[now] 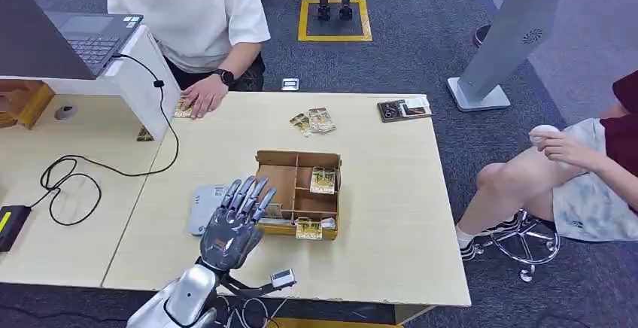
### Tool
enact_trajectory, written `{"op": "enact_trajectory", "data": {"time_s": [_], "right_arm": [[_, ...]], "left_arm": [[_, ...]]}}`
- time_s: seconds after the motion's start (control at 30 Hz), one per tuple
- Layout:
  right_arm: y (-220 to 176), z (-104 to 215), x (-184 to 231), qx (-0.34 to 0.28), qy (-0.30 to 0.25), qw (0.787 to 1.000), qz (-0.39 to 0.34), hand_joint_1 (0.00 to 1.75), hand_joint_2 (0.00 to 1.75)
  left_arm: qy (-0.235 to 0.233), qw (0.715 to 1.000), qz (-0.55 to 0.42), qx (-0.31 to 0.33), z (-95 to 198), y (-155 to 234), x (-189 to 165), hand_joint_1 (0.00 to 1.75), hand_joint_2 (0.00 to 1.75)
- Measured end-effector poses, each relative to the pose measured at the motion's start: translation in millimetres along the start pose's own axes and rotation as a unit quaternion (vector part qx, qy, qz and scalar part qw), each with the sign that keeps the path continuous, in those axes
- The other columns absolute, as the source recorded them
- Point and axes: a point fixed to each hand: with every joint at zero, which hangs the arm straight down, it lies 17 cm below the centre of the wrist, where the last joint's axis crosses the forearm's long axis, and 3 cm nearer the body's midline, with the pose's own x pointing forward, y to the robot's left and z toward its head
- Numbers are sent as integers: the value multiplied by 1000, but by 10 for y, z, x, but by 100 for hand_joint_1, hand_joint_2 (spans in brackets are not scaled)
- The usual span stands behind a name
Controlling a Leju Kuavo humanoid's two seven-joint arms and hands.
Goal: Pass the card to the sensor for recognition and then transmit it.
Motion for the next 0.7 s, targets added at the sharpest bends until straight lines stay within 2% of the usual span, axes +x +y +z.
{"op": "enact_trajectory", "data": {"time_s": [0.33,0.7], "right_arm": [[-7,-2,0,2,0,1000,0,0,175],[-9,-4,1,4,0,1000,0,0,175]], "left_arm": [[16,999,-7,-46,-29,-158,-84,0,175],[9,994,-19,-109,-69,-422,-103,0,175]]}}
